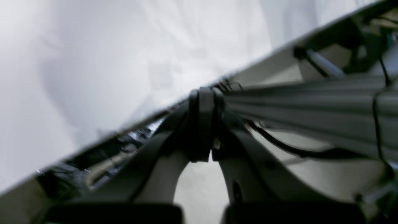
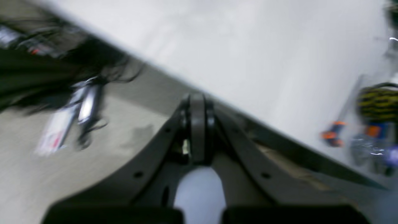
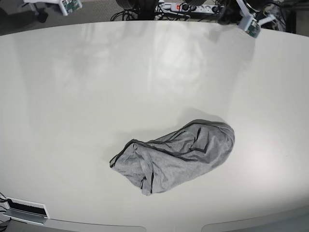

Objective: Layout the t-shirt on the table in an organized manner, then fold the t-shirt properly
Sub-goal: 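Move both grippers down toward the crumpled grey t-shirt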

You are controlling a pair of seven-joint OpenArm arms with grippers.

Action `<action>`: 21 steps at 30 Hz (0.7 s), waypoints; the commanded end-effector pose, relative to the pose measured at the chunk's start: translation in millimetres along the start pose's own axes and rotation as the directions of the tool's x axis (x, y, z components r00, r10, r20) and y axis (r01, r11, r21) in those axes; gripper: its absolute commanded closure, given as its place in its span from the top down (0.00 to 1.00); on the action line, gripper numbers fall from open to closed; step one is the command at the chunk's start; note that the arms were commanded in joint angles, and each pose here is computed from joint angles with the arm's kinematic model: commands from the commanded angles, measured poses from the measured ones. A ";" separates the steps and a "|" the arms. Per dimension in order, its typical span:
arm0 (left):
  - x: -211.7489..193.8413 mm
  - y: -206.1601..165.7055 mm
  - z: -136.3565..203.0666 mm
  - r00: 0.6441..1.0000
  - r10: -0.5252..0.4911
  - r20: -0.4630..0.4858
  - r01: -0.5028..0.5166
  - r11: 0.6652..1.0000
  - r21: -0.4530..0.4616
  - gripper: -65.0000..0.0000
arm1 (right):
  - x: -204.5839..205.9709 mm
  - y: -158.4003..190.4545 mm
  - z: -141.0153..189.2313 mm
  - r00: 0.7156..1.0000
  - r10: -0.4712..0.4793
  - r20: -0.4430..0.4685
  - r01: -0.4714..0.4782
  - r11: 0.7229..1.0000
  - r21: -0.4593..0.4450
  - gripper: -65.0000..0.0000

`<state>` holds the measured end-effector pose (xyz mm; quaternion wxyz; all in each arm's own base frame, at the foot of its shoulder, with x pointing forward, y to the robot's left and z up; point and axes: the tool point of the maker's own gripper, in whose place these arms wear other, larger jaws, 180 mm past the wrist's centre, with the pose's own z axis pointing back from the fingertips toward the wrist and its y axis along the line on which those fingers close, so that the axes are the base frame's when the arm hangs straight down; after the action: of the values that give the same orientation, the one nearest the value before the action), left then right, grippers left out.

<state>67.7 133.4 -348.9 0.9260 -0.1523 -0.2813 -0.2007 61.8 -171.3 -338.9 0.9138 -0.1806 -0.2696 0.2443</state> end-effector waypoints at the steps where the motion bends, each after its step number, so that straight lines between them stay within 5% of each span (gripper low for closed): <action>1: 15.7 0.3 4.5 0.999 -0.020 0.050 0.020 1.000 0.003 0.00 | 12.5 -14.5 1.2 0.999 0.002 0.046 0.001 0.998 -0.064 0.00; 6: 51.9 15.4 6.3 0.986 -0.079 0.148 0.071 0.996 0.056 0.00 | 55.1 -42.9 -13.3 0.985 0.022 0.172 0.009 0.984 -0.177 0.00; 11: 84.6 25.1 3.9 0.960 -0.119 0.252 0.101 0.991 0.087 0.00 | 97.6 -39.8 -20.6 0.945 0.103 0.310 -0.061 0.988 -0.143 0.00; 21: 173.0 54.5 6.4 0.850 -0.220 0.479 0.154 0.973 0.174 0.00 | 166.3 -20.9 -18.7 0.838 0.009 0.546 -0.046 0.997 0.055 0.00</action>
<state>218.9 135.3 -262.7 0.8183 -0.1079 -0.5189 -0.2225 197.5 -104.7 -289.1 0.8176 -0.0763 -0.4854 0.3002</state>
